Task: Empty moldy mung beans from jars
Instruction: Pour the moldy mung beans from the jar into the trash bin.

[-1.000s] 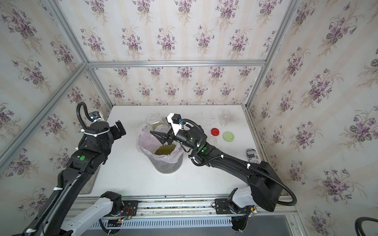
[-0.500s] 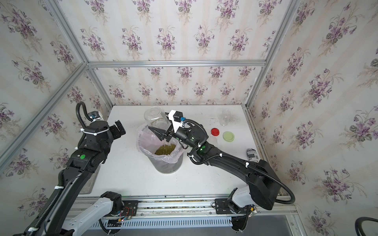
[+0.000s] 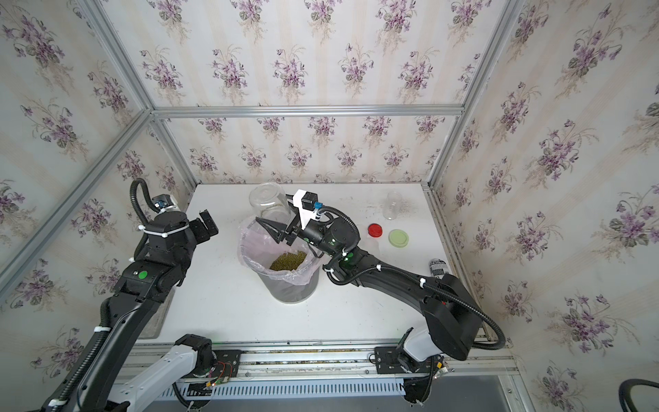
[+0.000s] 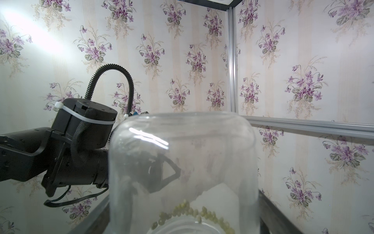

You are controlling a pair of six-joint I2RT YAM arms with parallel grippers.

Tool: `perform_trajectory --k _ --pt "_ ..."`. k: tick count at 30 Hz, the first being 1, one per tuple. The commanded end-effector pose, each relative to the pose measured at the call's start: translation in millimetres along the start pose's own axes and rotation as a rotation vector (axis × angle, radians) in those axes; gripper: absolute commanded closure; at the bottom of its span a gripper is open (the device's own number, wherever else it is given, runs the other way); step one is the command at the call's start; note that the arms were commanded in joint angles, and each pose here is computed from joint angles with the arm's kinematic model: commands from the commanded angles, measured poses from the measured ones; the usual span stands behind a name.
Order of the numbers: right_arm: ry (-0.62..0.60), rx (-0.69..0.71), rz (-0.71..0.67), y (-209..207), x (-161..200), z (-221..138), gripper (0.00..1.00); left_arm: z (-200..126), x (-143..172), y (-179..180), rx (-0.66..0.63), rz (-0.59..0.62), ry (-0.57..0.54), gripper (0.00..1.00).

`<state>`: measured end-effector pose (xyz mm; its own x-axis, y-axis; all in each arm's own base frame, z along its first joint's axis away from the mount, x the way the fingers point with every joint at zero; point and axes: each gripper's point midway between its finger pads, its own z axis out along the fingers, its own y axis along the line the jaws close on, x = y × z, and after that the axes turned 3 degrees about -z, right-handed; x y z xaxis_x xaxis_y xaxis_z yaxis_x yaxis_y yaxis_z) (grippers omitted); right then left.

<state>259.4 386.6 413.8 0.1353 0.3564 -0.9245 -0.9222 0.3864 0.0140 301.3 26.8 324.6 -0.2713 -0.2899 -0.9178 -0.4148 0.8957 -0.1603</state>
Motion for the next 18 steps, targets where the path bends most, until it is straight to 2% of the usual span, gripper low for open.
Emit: perform_trajectory --k 1,4,7,8,10,11,13,16,17,18 --pt "-0.089 -0.038 -0.007 10.7 -24.6 -7.1 0.88 2.6 -3.7 -2.8 0.011 -0.040 -0.012 0.00" --pt "-0.057 0.016 -0.025 -1.9 -15.4 3.4 0.89 2.0 -3.8 -1.6 0.011 -0.045 -0.015 0.00" --pt "-0.085 -0.045 -0.013 12.5 -24.3 -7.3 0.89 2.2 -3.7 -2.1 0.016 -0.044 -0.012 0.00" --pt "-0.093 -0.030 -0.015 10.1 -27.7 -6.9 0.89 2.1 -3.4 -1.8 0.015 -0.043 -0.012 0.00" --pt "-0.032 0.036 -0.036 -6.7 -11.4 6.5 0.89 0.7 -4.9 0.8 0.007 -0.049 -0.023 0.00" --pt "-0.019 0.013 -0.031 -3.1 -10.5 6.0 0.89 0.8 -5.3 0.8 0.008 -0.051 -0.024 0.00" --pt "-0.083 -0.046 -0.016 13.0 -26.9 -8.7 0.89 2.0 -5.1 0.3 0.011 -0.046 -0.019 0.00" --pt "-0.016 0.039 -0.036 -7.4 -12.9 7.2 0.90 1.7 -5.0 1.7 0.009 -0.055 -0.022 0.00" --pt "0.001 0.014 -0.020 -3.1 -9.6 3.6 0.90 2.4 -5.3 1.1 0.011 -0.057 -0.020 0.00" --pt "-0.043 -0.021 -0.016 5.9 -19.8 -5.2 0.90 3.0 -5.1 0.6 0.014 -0.058 -0.016 0.00"
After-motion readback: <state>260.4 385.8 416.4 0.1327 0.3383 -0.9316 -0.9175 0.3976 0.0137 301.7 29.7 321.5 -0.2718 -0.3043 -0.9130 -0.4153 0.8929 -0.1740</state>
